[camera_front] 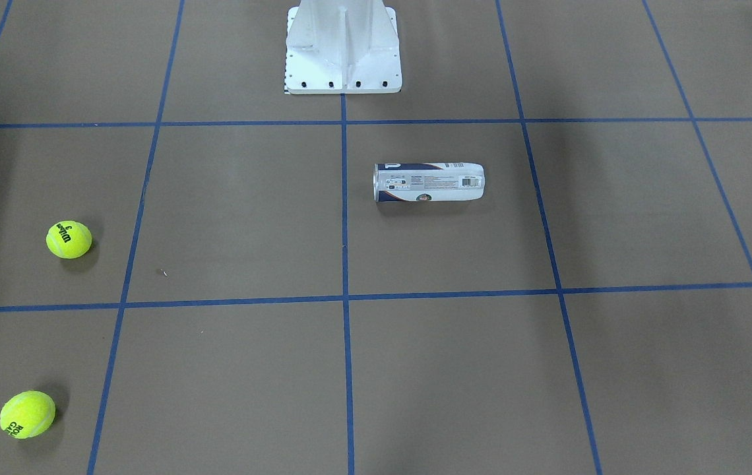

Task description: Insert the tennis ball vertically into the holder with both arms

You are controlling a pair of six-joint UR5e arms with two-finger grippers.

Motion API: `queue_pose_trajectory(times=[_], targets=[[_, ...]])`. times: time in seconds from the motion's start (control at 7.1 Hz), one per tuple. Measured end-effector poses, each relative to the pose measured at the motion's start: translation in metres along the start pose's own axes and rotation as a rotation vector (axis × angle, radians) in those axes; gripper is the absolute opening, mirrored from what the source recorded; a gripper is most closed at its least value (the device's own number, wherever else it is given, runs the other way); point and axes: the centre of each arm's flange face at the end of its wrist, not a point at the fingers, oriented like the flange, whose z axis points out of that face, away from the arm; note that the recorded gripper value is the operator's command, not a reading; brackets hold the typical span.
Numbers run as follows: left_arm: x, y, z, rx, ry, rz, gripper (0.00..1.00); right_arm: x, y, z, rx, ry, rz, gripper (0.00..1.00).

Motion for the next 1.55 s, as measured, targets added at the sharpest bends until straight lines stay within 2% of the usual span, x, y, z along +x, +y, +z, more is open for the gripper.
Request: queue_pose_trajectory(times=[0.14, 0.28, 0.42, 0.56, 0.85, 1.27, 1.41, 1.55], targets=[[0.009, -0.007, -0.008, 0.024, 0.014, 0.022, 1.00, -0.002, -0.001, -0.002, 0.004, -0.001, -0.003, 0.99], [0.025, -0.021, -0.022, 0.080, 0.037, 0.077, 1.00, -0.004, -0.002, -0.004, 0.007, -0.001, -0.007, 0.99], [0.051, -0.037, -0.034, 0.142, 0.084, 0.159, 1.00, -0.005, -0.003, -0.005, 0.011, -0.001, -0.009, 0.99], [0.092, -0.056, -0.039, 0.168, 0.147, 0.253, 1.00, -0.006, -0.003, -0.006, 0.012, -0.002, -0.011, 0.99], [0.228, -0.096, -0.031, 0.162, 0.230, 0.508, 0.97, -0.007, -0.004, -0.007, 0.014, -0.003, -0.012, 0.99], [0.414, -0.117, -0.010, 0.138, 0.328, 0.791, 1.00, -0.005, -0.004, -0.005, 0.010, -0.003, -0.006, 0.99], [0.486, -0.115, -0.007, 0.154, 0.321, 0.890, 1.00, -0.004, -0.004, -0.004, 0.007, -0.004, -0.003, 0.99], [0.559, -0.108, -0.007, 0.146, 0.309, 0.960, 0.99, -0.004, -0.003, -0.003, 0.005, -0.008, -0.002, 0.99]])
